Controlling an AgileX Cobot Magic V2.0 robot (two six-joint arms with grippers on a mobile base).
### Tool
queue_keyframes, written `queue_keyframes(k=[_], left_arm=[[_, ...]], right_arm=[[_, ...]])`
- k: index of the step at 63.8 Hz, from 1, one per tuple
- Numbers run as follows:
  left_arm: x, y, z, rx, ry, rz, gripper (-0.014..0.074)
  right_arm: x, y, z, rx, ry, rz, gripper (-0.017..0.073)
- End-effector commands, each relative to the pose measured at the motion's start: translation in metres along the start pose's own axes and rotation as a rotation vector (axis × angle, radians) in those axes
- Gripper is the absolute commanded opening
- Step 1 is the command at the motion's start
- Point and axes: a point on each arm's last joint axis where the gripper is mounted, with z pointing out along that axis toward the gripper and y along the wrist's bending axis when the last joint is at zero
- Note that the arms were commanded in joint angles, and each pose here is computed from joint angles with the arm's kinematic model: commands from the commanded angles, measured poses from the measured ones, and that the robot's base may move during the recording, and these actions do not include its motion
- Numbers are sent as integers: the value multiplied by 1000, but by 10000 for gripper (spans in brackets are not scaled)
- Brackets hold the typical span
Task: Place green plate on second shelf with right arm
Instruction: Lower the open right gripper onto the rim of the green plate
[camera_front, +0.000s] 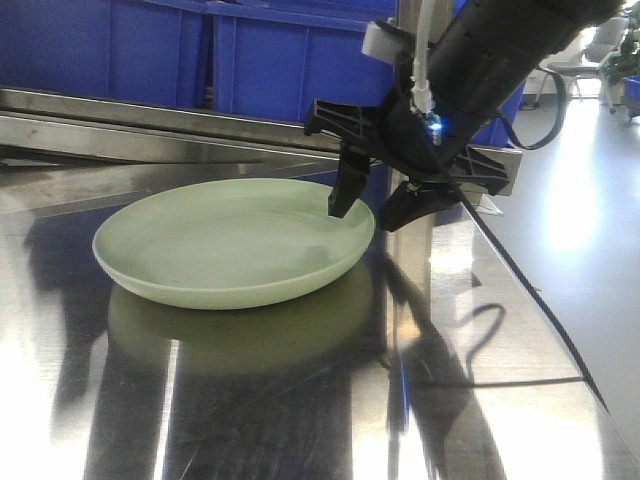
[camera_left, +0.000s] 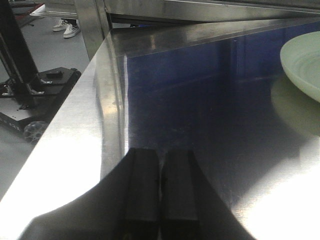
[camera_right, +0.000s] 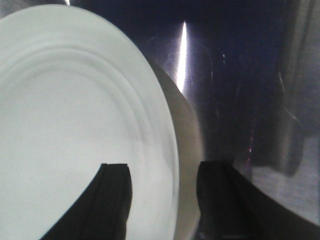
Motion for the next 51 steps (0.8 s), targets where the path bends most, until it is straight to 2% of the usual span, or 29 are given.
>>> queue_keyframes(k=[1,37,42,51], left_arm=[[7,-2,3,13,-40,1,125],[7,-2,3,13,-40,1,125],[7,-2,3,13,-40,1,125],[7,-2,3,13,-40,1,125]], right_arm=[[-20,14,-16,-48,-98,-9,433],[-15,8,2,-26,-61,-2,424],[-15,8,3,-25,-59,-2,370],[-15,8,3,-25,-60,-2,153]])
